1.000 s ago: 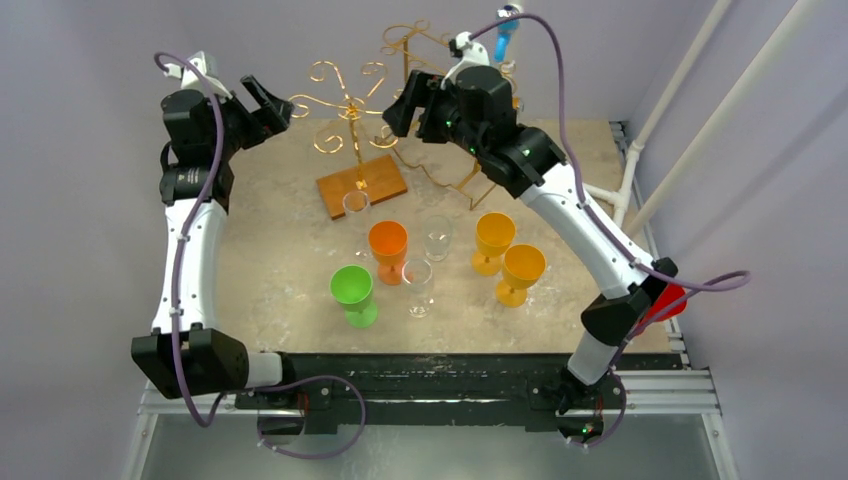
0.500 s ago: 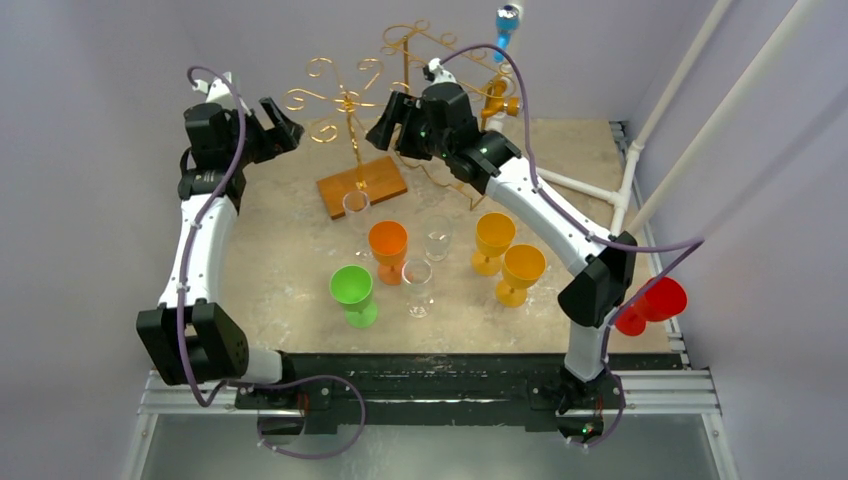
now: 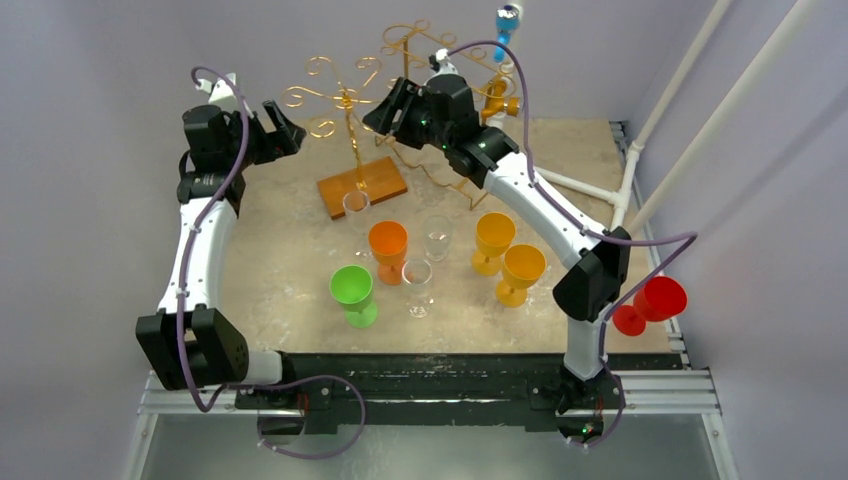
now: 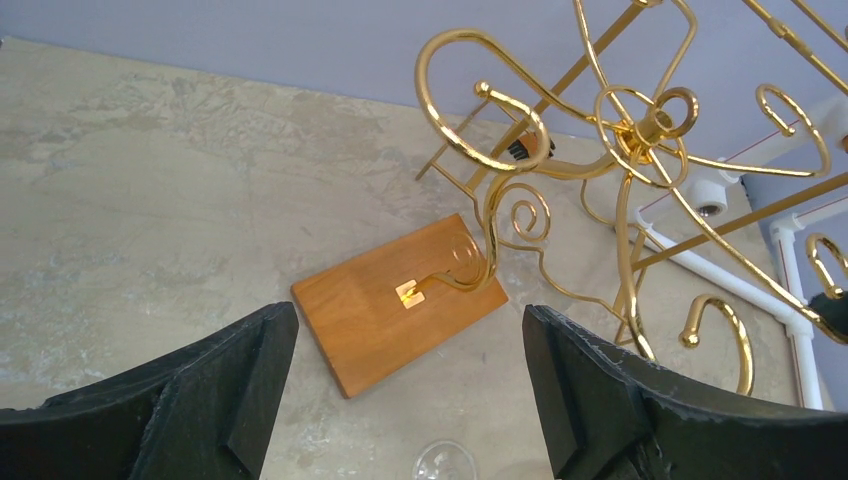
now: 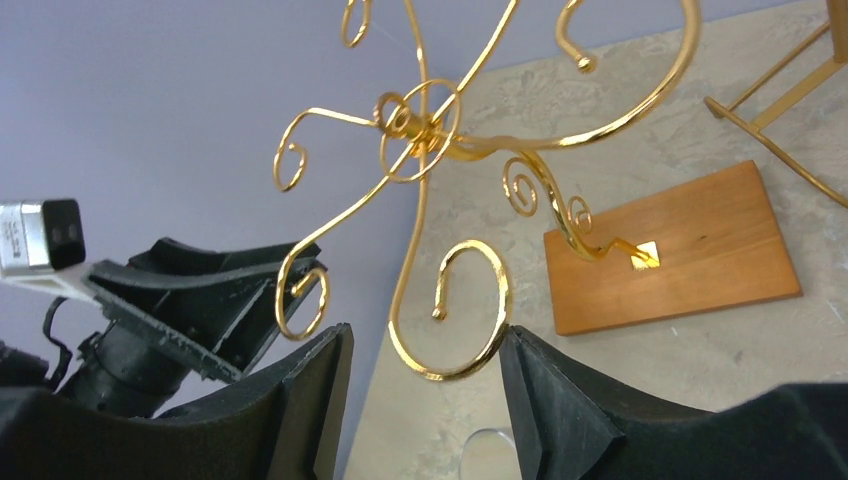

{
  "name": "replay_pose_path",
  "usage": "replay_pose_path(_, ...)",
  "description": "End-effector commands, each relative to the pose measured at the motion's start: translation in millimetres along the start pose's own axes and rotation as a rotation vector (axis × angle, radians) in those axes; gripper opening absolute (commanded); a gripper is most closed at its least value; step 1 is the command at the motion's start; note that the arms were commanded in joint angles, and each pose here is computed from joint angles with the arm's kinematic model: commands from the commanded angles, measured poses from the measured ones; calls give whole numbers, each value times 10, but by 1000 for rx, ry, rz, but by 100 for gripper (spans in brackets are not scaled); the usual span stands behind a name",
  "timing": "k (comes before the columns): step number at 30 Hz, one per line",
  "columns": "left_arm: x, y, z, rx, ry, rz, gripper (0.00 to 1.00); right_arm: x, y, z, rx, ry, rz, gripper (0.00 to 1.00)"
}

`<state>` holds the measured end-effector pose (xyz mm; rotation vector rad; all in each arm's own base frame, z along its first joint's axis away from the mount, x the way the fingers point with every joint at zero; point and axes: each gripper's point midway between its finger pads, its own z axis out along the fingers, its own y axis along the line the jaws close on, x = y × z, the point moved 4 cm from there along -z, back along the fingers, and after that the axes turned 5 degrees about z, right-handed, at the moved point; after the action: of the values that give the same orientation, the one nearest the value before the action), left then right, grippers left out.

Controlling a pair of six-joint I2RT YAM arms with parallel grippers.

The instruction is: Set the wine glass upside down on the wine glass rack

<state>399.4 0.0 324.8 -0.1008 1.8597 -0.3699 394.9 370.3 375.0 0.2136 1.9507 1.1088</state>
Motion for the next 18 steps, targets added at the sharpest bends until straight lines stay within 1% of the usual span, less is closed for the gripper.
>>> replay_pose_path(1,-254,-112,-119,40,-89,70,89,-183,155,34,-84,-43,76,62)
replay_pose_path(6,-280,-150,-113,61,-93,63,89,-180,170,88,-97,-43,102,50)
replay_pose_path(8,-301,-168,-129,67,-99,62,89,-174,174,108,-103,-39,110,43)
replay_pose_path(11,-354,-201,-202,68,-116,79,89,-165,167,104,-104,-31,114,29)
replay_pose_path(13,-398,-200,-252,52,-126,96,89,-165,153,72,-101,-29,111,19)
replay_pose_path(16,-495,-144,-326,-20,-123,109,86,-183,119,8,-103,-19,115,8)
replay_pose_path(18,-600,-156,-406,-45,-142,116,85,-209,96,-32,-103,-14,124,6)
